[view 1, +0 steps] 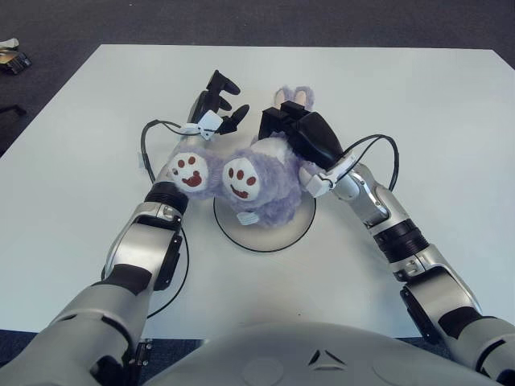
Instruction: Put the doll into the plate.
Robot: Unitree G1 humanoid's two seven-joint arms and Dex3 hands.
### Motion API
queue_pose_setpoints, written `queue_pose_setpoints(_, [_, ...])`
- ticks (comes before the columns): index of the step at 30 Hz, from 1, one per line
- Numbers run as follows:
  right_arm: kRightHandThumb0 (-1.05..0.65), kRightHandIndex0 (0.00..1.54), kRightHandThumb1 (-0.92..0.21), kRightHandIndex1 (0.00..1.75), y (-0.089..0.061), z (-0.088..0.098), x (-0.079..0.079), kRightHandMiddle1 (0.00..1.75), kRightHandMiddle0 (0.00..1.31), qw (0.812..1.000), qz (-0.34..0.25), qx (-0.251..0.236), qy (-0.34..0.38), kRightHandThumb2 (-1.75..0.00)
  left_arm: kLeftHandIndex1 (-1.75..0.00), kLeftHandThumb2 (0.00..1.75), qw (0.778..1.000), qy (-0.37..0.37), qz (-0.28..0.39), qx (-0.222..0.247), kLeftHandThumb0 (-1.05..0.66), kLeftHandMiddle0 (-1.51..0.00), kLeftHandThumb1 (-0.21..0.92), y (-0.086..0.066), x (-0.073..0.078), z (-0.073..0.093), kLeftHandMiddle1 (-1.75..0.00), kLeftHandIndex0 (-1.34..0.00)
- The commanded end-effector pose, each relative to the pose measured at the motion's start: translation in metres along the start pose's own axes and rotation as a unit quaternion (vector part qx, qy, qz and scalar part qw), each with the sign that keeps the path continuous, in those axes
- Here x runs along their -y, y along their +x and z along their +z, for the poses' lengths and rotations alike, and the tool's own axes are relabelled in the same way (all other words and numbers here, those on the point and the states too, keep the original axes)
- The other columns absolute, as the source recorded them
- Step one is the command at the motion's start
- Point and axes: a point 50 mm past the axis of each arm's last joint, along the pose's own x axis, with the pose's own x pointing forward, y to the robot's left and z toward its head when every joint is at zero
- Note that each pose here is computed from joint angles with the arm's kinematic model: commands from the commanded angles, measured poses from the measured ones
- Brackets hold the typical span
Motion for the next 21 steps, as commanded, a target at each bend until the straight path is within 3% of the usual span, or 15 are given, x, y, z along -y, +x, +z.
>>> queue_pose_setpoints(1, [0.0,0.75,-0.11,1.67,0.008,0.003,0.003,1.75,0.58,1.0,-0.017,0.021,0.006,-1.53,-1.75,0.61,1.0,0.001,0.005,-0.005,-0.01,-0.36,0.84,0.0,0.0,-0.002,-1.58,-0.06])
queue_pose_setpoints(21, [0.0,0.74,-0.17,1.64,0.019,0.013,0.017,1.75,0.51,0.999,-0.032,0.03,0.018,-1.46,-1.75,0.87,1.0,-0.003,0.0,-0.02,0.0,-0.43,0.68,0.002,0.004,-0.006,-1.65,-0.11])
